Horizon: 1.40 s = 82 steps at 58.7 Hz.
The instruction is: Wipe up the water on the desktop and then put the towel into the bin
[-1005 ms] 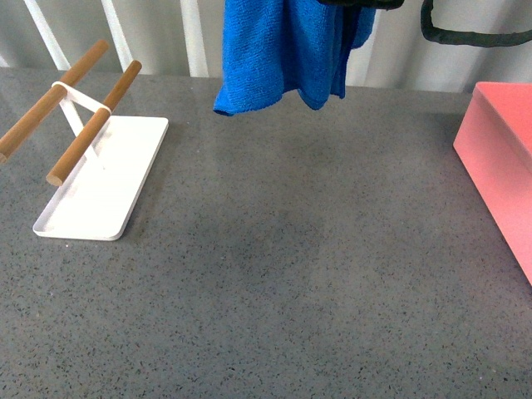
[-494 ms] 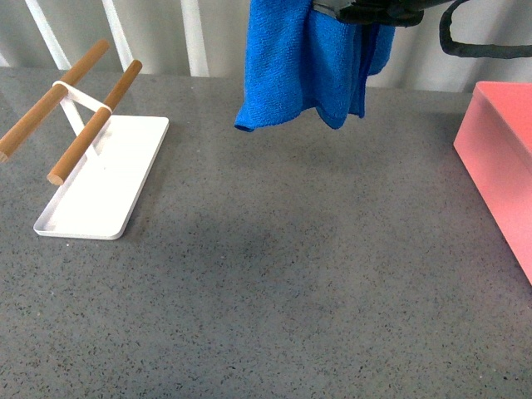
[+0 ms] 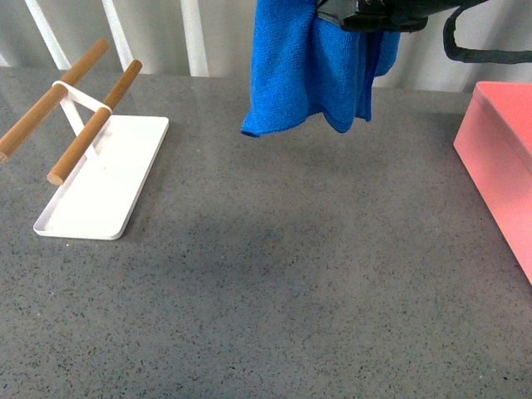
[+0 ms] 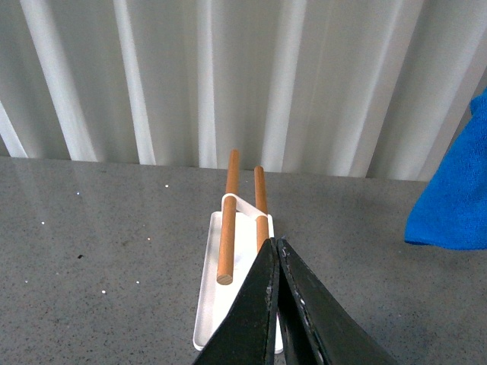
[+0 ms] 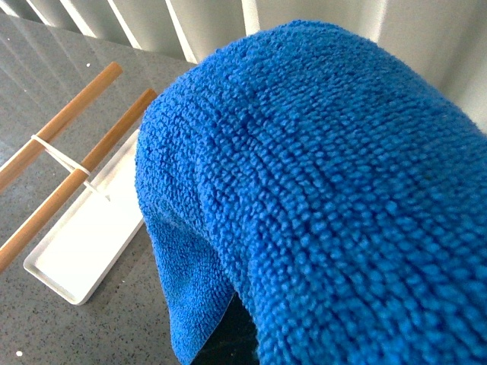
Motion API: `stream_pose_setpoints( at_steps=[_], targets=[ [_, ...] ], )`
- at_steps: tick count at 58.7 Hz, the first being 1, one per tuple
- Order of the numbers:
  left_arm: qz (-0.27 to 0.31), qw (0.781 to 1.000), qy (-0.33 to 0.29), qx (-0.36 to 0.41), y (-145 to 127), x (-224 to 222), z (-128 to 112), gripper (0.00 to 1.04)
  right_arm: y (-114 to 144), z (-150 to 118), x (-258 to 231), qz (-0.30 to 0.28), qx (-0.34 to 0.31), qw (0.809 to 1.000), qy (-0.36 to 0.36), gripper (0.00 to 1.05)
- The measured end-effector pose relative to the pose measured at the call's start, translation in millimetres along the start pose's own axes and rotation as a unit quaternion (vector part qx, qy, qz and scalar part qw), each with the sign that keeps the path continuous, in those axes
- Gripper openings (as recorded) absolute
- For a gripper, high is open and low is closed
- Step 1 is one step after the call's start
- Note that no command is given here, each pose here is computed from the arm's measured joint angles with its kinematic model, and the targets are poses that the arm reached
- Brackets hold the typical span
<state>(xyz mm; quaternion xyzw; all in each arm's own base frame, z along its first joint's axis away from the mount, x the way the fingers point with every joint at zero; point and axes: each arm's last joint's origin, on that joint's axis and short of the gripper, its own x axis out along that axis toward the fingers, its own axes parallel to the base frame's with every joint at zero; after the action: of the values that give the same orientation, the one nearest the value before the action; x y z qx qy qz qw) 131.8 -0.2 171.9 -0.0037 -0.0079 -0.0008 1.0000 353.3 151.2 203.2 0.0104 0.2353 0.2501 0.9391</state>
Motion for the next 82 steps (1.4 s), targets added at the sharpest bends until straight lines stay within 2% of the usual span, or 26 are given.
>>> stream_pose_setpoints(
  at_steps=[27, 49, 54, 67, 82],
  targets=[
    [0.000, 1.000, -0.005, 0.000, 0.0, -17.0, 2.9, 0.04, -0.6, -2.7, 0.0, -0.007, -0.015, 1.000, 0.011, 0.03],
    [0.000, 1.000, -0.005, 0.000, 0.0, -25.1, 2.4, 0.04, -4.5, -18.1, -1.1, -0.010, -0.020, 0.999, 0.031, 0.03],
    [0.000, 1.000, 0.013, 0.000, 0.0, -32.1, -2.4, 0.04, -5.5, -18.5, -1.2, -0.011, -0.019, 0.999, 0.031, 0.03],
    [0.000, 1.000, -0.002, 0.000, 0.0, -35.3, -0.4, 0.04, -7.5, -18.7, -1.6, -0.013, -0.018, 0.999, 0.031, 0.03],
    [0.000, 1.000, -0.002, 0.000, 0.0, -35.3, -0.5, 0.44, -10.5, -31.3, 1.3, -0.024, -0.022, 0.998, 0.061, 0.03]
  ],
)
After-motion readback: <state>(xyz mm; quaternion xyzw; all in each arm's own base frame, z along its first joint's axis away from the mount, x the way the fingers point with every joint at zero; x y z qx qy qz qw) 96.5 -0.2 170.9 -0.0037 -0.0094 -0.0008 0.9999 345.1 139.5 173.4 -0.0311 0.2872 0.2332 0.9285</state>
